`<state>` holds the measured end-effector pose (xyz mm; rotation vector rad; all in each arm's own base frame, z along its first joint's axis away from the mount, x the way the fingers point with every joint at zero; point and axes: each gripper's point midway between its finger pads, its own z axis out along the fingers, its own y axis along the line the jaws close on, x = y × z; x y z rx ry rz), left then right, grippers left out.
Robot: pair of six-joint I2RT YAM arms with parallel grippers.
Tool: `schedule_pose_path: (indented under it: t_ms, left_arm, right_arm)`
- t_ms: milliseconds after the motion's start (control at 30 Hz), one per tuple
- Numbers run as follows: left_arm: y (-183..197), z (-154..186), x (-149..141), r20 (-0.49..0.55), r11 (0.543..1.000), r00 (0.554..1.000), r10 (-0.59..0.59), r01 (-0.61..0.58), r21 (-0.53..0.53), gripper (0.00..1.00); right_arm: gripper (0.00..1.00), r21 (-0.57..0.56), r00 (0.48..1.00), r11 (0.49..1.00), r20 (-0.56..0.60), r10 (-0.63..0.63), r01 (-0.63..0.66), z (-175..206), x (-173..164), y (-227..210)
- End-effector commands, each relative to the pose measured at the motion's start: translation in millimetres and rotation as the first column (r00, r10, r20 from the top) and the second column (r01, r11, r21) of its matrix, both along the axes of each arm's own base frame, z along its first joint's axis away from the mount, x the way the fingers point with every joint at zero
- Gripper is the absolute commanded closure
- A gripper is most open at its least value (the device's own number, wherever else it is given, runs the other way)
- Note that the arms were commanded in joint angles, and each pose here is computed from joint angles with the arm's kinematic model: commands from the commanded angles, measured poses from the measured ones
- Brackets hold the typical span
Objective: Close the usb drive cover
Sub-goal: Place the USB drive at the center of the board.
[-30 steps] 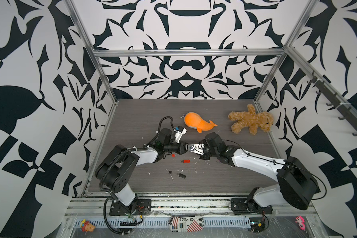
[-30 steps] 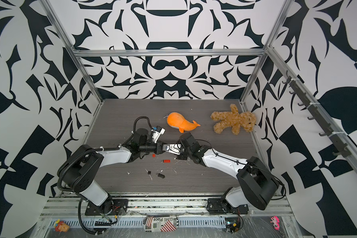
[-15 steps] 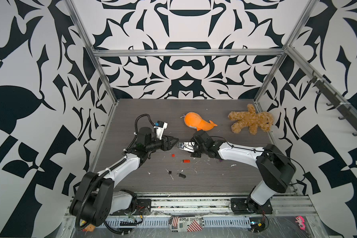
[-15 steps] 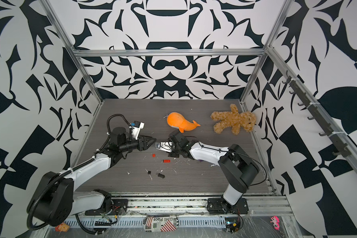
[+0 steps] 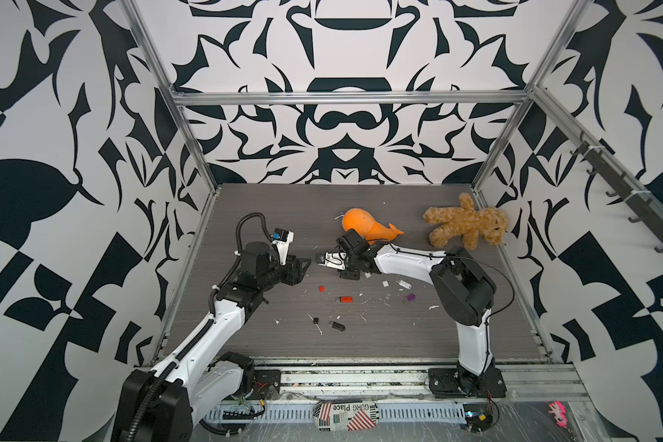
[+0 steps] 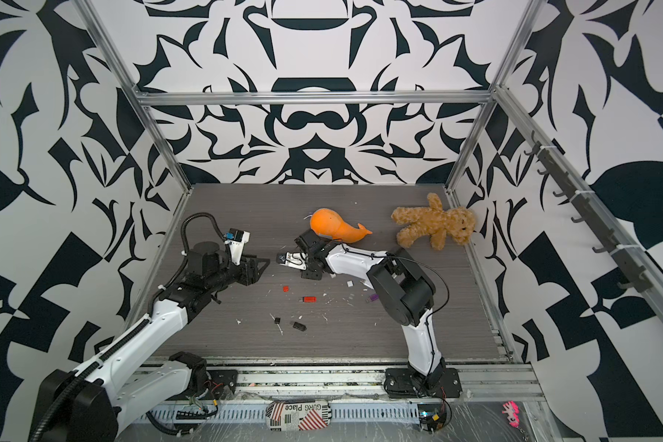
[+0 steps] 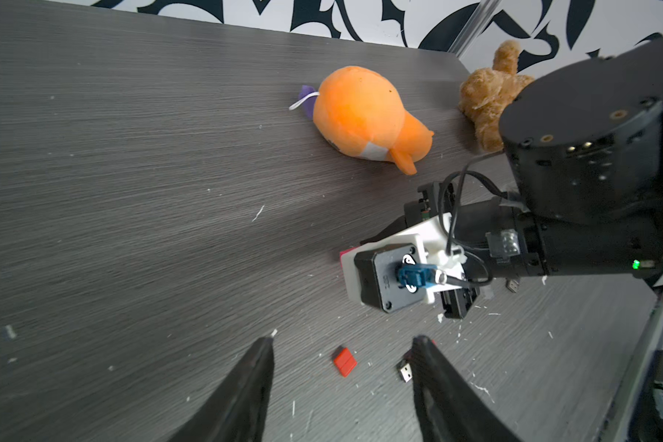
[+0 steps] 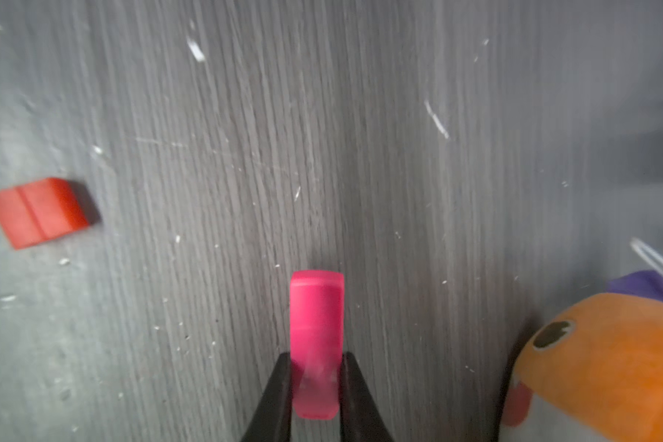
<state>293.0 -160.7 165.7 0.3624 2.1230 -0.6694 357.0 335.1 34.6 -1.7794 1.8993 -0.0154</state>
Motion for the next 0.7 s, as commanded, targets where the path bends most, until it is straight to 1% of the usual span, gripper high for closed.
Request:
schedule_pose_path:
  t_ms: [0,200,300,467,567,667]
  left_arm:
    - [9,2,2,-0.005,0.998,0.999,0.038,-0.037,0.042,0.39]
    - [11,-1,3,-0.021,0.997,0.999,0.049,-0.048,0.054,0.39]
    - [12,-2,3,-0.023,0.997,0.998,0.053,-0.052,0.059,0.39]
    - [12,-2,4,-0.027,0.997,0.998,0.055,-0.054,0.058,0.39]
    - [12,-1,4,-0.032,0.997,0.998,0.053,-0.051,0.061,0.39]
    - [11,-1,5,-0.047,0.997,0.998,0.05,-0.046,0.066,0.39]
  right_arm:
    - [0.86,-0.021,0.999,0.999,-0.004,-0.034,0.034,10,11,-8]
    - [0.82,-0.053,0.998,0.999,-0.055,-0.013,0.01,0,12,-14]
    - [0.76,-0.05,0.997,0.999,-0.081,-0.017,0.013,-2,14,-15]
    - [0.64,-0.003,0.994,1.0,-0.108,-0.017,0.016,6,16,-11]
    - [0.55,0.045,0.992,0.999,-0.127,-0.019,0.025,17,18,-10]
    - [0.55,0.093,0.992,0.995,-0.122,-0.021,0.032,32,21,-10]
